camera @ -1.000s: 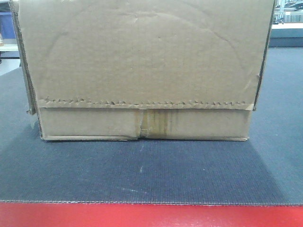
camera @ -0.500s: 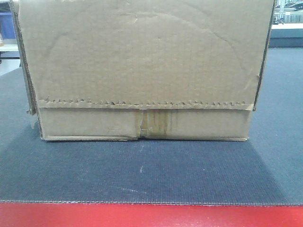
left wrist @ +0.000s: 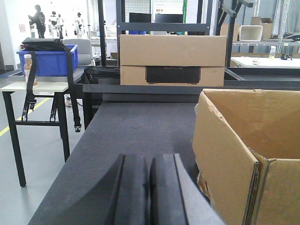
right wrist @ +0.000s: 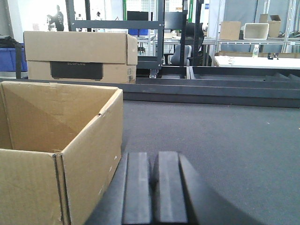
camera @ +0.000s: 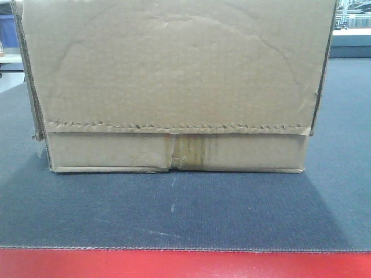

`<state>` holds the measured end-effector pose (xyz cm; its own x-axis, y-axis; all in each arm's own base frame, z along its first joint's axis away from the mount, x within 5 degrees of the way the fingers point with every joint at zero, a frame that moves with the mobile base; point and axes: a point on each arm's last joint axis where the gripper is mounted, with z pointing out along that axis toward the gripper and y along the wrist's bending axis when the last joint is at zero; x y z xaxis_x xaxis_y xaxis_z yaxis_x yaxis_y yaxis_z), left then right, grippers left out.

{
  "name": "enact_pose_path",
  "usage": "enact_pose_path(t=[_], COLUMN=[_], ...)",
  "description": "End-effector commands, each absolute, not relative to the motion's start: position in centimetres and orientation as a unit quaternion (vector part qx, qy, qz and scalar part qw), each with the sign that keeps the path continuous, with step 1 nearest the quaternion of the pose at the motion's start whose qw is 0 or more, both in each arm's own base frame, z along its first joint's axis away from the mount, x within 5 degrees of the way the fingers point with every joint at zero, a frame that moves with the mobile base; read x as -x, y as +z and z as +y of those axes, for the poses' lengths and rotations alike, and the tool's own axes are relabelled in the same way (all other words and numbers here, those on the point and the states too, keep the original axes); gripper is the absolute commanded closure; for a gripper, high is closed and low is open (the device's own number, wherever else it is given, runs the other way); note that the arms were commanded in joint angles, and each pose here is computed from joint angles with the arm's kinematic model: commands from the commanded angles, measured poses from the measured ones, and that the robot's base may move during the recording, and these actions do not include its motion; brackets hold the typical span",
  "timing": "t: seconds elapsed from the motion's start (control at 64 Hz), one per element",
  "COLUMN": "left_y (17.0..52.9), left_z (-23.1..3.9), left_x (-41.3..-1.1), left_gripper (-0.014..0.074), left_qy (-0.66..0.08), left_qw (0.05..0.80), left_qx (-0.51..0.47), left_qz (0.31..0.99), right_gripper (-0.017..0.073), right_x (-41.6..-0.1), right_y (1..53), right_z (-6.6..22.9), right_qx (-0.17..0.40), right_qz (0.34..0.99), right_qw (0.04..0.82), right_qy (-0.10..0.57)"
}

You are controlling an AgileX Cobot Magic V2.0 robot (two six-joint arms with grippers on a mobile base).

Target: Grab carton from right shelf to conveyor

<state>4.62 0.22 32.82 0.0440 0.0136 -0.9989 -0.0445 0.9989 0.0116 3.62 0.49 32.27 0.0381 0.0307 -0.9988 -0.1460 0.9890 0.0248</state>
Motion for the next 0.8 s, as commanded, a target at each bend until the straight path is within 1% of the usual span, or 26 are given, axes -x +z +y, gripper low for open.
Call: enact_pose_path(t=[0.0, 0.188, 0.266, 0.359, 0.531, 0.703, 0.766, 0.781], left_y=[33.0, 33.0, 32.4, 30.7, 26.1, 21.1, 21.1, 20.8], left_z=[0.2, 0.2, 0.2, 0.2, 0.2, 0.2, 0.2, 0.2], left_x=[-4.5, -4.5, -4.8, -4.9, -4.8, -5.6, -5.6, -5.6], left_gripper=[0.0579, 0.0579, 0.0579, 0.0579, 0.0579, 0.0579, 0.0579, 0.0579], left_qy=[0.022, 0.022, 0.022, 0.022, 0.021, 0.020, 0.020, 0.020], left_qw=[0.730, 0.732, 0.742, 0.745, 0.752, 0.722, 0.728, 0.718], left_qx=[0.006, 0.006, 0.006, 0.005, 0.005, 0.005, 0.004, 0.005], left_qz=[0.683, 0.681, 0.670, 0.667, 0.659, 0.691, 0.686, 0.696], right_gripper=[0.0628, 0.0628, 0.0628, 0.0628, 0.0628, 0.0628, 0.0628, 0.0628], right_x=[-3.5, -3.5, -3.5, -3.5, -3.5, -3.5, -3.5, -3.5], right_y=[32.5, 32.5, 32.5, 32.5, 32.5, 32.5, 32.5, 32.5], right_z=[0.4, 0.4, 0.4, 0.4, 0.4, 0.4, 0.4, 0.4], right_qx=[0.046, 0.046, 0.046, 0.046, 0.046, 0.046, 0.046, 0.046], right_qz=[0.679, 0.679, 0.679, 0.679, 0.679, 0.679, 0.678, 0.678], right_qw=[0.731, 0.731, 0.731, 0.731, 0.731, 0.731, 0.732, 0.732], right_qy=[0.052, 0.052, 0.052, 0.052, 0.052, 0.052, 0.052, 0.052])
